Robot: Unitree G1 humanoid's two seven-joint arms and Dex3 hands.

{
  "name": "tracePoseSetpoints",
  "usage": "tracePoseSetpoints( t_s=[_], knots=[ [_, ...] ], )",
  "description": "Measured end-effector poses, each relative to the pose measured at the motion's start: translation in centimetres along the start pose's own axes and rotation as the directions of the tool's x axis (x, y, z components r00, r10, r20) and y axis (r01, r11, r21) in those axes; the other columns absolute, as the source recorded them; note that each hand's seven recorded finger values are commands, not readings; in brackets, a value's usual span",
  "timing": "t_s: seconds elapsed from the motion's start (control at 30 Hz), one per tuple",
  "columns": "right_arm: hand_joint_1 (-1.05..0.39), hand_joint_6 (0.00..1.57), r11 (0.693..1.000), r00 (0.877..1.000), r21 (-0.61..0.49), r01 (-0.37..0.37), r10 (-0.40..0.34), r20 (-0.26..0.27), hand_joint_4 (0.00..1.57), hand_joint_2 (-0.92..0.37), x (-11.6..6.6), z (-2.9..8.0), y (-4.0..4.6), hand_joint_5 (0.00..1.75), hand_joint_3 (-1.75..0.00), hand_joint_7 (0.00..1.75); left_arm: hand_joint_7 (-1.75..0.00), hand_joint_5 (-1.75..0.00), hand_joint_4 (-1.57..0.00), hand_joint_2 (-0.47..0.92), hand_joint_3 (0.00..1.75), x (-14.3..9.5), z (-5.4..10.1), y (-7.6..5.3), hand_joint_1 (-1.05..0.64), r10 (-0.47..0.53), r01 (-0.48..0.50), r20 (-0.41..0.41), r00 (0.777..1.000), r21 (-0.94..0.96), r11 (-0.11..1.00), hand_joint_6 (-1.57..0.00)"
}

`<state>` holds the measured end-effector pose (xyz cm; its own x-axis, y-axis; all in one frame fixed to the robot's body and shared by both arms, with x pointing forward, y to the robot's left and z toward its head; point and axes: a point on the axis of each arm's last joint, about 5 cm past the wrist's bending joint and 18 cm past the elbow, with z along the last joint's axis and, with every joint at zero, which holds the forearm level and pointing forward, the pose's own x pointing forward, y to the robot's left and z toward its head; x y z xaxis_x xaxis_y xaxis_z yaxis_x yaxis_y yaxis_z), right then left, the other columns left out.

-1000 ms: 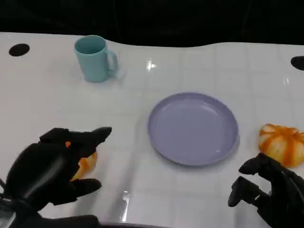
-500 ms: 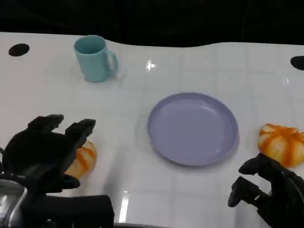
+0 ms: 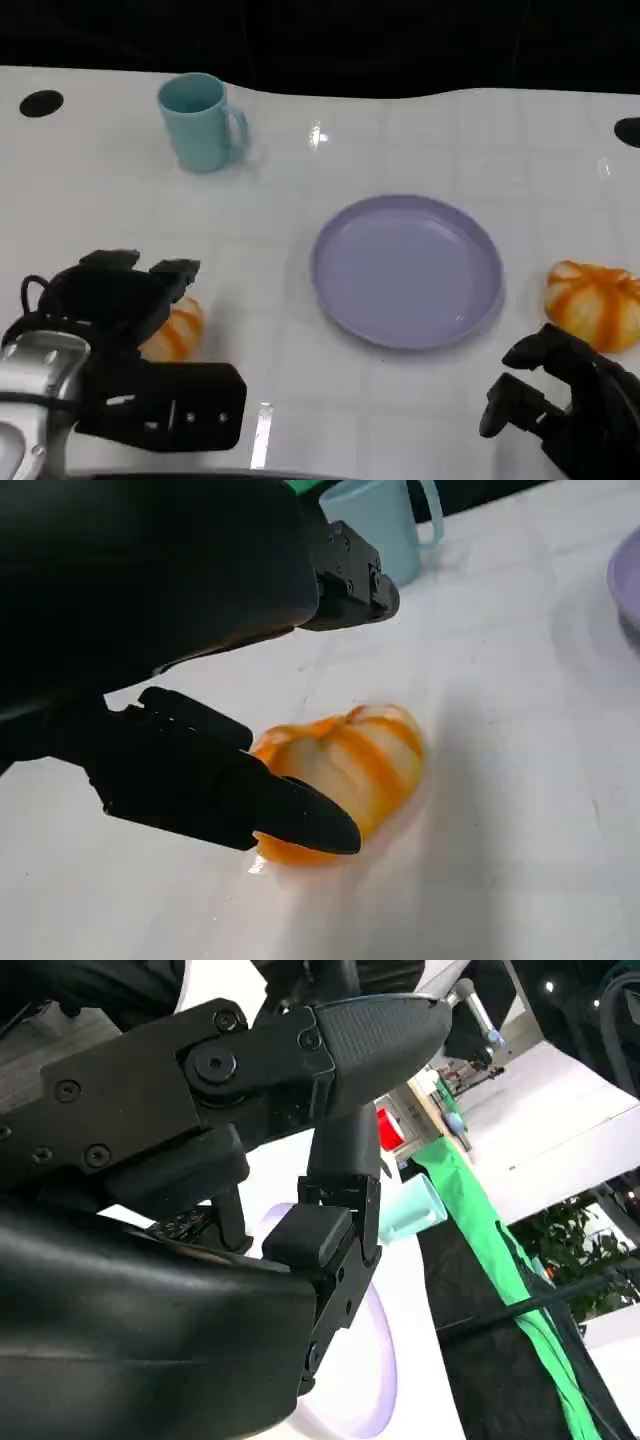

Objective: Grasp the bread from the table and place it into the plate.

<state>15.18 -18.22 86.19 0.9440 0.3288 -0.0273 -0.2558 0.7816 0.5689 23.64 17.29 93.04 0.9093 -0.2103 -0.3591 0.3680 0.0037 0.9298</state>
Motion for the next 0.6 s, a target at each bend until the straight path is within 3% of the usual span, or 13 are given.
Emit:
tracePoseSetpoints(
  t_s=[0.17, 0.43, 0.6],
  knots=[
    [-0.51, 0.82, 1.0, 1.0, 0.002, 0.002, -0.002, 0.001, 0.73, -0.92, 0.0, 0.0, 0.02, 1.55, -0.17, 1.03, -0.01, -0.05, -0.04, 0.88, 0.01, 1.7, -0.1, -0.1, -0.63, -0.058, 0.058, -0.028, 0.998, 0.013, 0.998, -0.08],
    [-0.51, 0.82, 1.0, 1.0, 0.001, 0.003, -0.003, 0.002, 0.73, -0.92, -0.1, 0.0, 0.05, 1.55, -0.19, 1.03, -0.01, -0.07, -0.07, 0.92, 0.07, 4.1, -0.3, -1.5, -0.71, -0.1, 0.101, -0.032, 0.994, 0.019, 0.995, -0.11],
    [-0.52, 0.82, 1.0, 1.0, 0.001, 0.003, -0.003, 0.001, 0.73, -0.92, -0.1, -0.1, 0.09, 1.55, -0.18, 1.03, -0.02, -0.09, -0.08, 0.87, 0.03, 5.3, -0.8, -2.4, -0.64, -0.1, 0.101, -0.027, 0.995, 0.013, 0.995, -0.14]
  ],
)
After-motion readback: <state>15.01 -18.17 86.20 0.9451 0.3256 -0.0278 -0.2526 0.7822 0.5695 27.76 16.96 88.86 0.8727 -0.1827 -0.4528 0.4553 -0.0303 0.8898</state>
